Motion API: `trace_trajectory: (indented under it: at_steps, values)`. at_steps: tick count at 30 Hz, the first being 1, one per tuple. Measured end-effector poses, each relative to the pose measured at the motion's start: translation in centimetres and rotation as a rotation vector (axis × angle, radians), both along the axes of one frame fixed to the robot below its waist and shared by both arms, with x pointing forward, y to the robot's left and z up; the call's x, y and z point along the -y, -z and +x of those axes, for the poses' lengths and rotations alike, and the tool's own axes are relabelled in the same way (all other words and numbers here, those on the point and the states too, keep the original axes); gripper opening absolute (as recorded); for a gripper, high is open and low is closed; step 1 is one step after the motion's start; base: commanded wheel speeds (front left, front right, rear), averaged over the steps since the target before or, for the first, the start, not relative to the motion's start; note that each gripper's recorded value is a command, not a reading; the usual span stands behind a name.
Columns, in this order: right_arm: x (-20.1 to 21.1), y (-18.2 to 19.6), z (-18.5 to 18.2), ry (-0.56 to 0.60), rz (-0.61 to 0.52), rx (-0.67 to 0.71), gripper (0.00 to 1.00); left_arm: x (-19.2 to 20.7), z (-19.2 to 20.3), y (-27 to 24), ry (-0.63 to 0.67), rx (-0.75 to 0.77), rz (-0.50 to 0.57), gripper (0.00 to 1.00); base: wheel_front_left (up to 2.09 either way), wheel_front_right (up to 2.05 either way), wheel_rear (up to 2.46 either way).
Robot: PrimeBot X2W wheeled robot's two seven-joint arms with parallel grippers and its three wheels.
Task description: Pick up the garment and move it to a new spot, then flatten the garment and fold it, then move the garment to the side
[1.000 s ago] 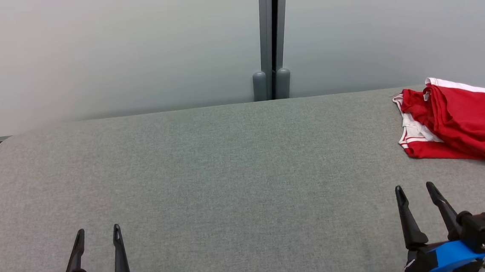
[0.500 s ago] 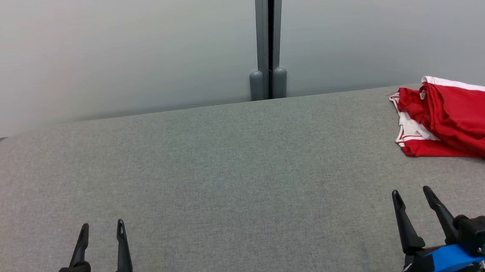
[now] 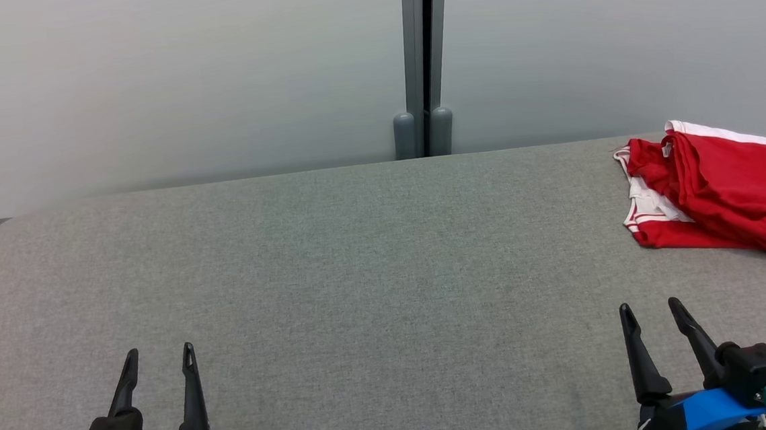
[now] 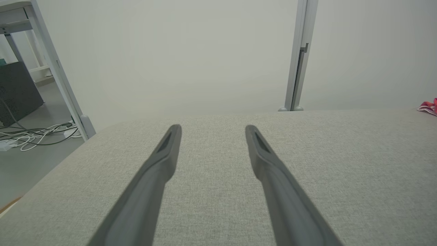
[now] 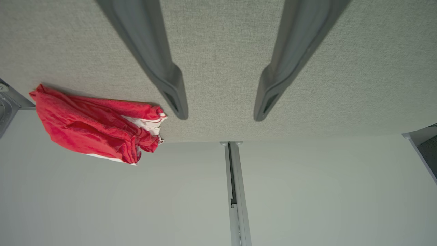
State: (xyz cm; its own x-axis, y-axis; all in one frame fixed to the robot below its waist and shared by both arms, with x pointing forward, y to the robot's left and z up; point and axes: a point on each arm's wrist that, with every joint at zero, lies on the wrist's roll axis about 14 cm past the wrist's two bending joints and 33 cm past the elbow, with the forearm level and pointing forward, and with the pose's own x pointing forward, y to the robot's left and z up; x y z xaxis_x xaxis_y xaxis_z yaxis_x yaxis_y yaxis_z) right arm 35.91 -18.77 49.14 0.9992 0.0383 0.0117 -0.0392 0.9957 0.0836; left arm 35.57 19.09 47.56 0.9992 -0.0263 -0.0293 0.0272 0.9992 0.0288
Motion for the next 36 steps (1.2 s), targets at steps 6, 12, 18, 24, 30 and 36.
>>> trace_trajectory:
  at_steps: [6,12,18,24,30,36]
  values:
    - [0.0,0.0,0.0,0.0,0.001,0.0,1.0,0.0,0.0,0.0,-0.002,0.001,0.001,1.0,0.0,0.0,0.0]
    - [-0.1,0.0,-0.1,-0.001,0.0,-0.002,1.0,-0.1,0.0,0.0,-0.004,-0.001,0.006,1.0,0.0,0.0,0.0]
    - [-0.1,1.6,-0.6,0.0,0.005,-0.054,0.0,0.1,-1.0,1.9,-0.014,-0.061,-0.009,0.0,0.0,0.0,0.0]
    - [0.3,2.5,-0.8,0.027,0.101,-0.096,0.0,-0.1,-1.4,3.0,-0.046,-0.117,-0.114,0.0,0.0,0.0,0.0]
    - [0.6,2.6,-0.7,0.051,0.215,-0.104,0.0,-0.6,-1.1,3.1,-0.084,-0.133,-0.235,0.0,0.0,0.0,0.0]
    - [0.8,2.5,-0.6,0.07,0.323,-0.108,0.0,-0.7,-1.0,3.1,-0.104,-0.147,-0.347,0.0,0.0,0.0,0.0]
